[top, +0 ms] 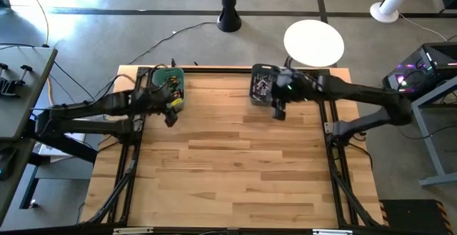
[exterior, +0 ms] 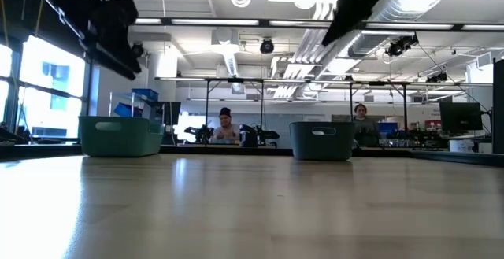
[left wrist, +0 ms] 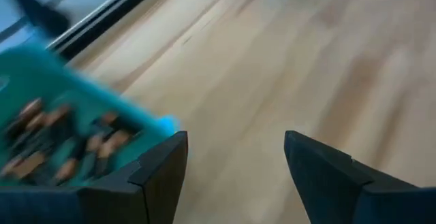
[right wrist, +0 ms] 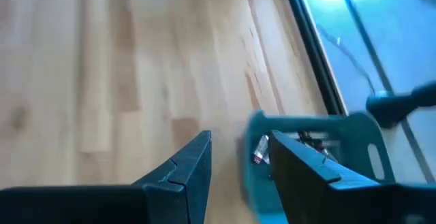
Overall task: Sort batteries
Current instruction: Move the blue bin to the upper middle of the table
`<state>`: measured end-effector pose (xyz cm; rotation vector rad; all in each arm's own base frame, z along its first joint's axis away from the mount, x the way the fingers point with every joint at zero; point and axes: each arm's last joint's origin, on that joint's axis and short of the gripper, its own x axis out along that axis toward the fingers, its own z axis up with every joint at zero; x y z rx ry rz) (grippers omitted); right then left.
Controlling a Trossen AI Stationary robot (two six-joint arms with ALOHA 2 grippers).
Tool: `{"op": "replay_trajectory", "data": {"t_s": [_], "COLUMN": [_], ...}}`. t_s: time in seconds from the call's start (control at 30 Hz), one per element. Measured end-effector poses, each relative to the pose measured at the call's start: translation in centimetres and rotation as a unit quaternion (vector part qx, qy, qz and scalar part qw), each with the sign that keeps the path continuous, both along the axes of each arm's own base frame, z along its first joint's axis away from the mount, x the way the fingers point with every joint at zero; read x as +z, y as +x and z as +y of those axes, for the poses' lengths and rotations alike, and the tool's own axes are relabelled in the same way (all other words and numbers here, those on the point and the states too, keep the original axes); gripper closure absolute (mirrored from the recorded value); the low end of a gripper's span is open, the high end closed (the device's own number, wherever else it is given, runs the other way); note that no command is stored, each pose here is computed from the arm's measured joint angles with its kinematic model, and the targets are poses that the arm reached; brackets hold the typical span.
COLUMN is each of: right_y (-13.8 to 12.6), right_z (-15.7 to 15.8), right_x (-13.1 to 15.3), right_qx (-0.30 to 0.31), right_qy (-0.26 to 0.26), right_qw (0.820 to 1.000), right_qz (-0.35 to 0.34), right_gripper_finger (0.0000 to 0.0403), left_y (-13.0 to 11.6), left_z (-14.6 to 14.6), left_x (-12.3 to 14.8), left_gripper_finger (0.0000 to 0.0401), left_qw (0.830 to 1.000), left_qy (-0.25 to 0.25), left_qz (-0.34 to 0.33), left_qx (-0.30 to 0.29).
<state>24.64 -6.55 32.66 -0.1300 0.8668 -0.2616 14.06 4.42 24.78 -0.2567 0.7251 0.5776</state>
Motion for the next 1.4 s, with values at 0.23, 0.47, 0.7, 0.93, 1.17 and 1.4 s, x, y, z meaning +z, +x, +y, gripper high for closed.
{"op": "replay_trajectory", "data": {"t_s": [0.23,0.47,0.7,0.93,1.17,1.4], "right_y": [-1.7,-1.8,-1.2,-0.6,-0.3,-0.2], "right_z": [6.5,10.2,13.1,15.4,16.4,16.5], "right_x": [2.1,1.3,-0.4,-1.8,-2.4,-2.5], "right_qx": [0.042,0.026,0.019,0.031,0.018,0.013], "right_qy": [-0.019,-0.051,-0.053,-0.043,-0.046,-0.046], "right_qw": [0.998,0.998,0.998,0.999,0.999,0.999], "right_qz": [-0.049,-0.031,-0.006,0.007,0.006,0.001], "right_gripper_finger": [0.0265,0.0265,0.0265,0.0265,0.0265,0.0265], "left_y": [1.8,3.7,4.7,6.0,7.5,9.4], "left_z": [4.1,6.6,7.7,7.8,7.2,6.8], "left_x": [-1.8,-4.3,-6.4,-7.1,-7.1,-6.4], "left_gripper_finger": [0.0198,0.0229,0.0233,0.0315,0.0390,0.0397], "left_qw": [0.988,0.969,0.954,0.955,0.962,0.976], "left_qy": [-0.027,-0.049,-0.053,-0.027,0.000,0.022], "left_qz": [0.148,0.243,0.292,0.284,0.246,0.160], "left_qx": [0.029,-0.003,-0.037,-0.084,-0.119,-0.147]}}
